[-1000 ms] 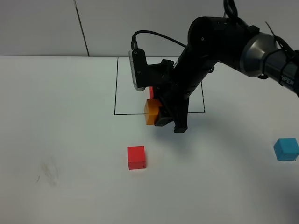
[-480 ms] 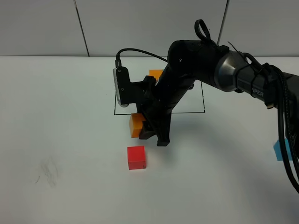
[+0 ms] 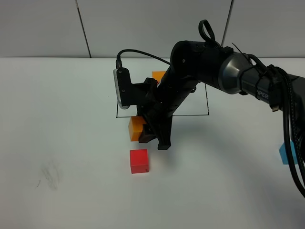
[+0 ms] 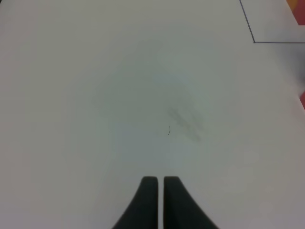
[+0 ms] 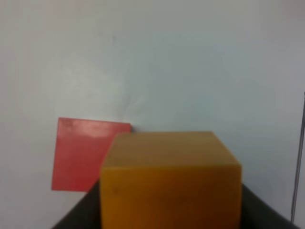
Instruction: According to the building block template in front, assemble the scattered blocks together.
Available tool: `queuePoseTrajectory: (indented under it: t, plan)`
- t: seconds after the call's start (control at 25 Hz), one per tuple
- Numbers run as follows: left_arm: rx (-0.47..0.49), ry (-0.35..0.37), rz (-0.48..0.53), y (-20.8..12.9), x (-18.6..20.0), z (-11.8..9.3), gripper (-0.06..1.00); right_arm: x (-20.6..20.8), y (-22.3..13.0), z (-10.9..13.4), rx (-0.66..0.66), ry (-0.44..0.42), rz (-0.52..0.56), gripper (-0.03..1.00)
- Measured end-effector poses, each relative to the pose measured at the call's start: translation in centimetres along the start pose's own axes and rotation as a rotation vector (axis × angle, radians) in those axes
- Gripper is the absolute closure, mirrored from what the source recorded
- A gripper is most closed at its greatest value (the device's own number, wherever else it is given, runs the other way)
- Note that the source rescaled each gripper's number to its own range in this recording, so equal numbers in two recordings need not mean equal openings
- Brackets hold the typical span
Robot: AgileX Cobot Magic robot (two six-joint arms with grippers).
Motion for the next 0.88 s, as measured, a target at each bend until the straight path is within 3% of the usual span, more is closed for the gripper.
queuePoseTrajectory:
  t: [0.88]
  plan:
    - [0.000, 0.000, 0.000, 0.0, 0.0, 0.0, 0.94, -2.5, -1.2, 0.2, -0.076, 0.004, 0.092, 0.47]
Point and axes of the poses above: a point on each arm's last joint axis where the gripper is mounted, x pointing back along that axis away from the gripper, z along the wrist's bending axis when the last joint is at zero, y = z × x, the point moved 4 cm from there along -x, pointing out along that axis toward the gripper, and after that the axes turned 4 degrees about x, right-handed, at the moved point
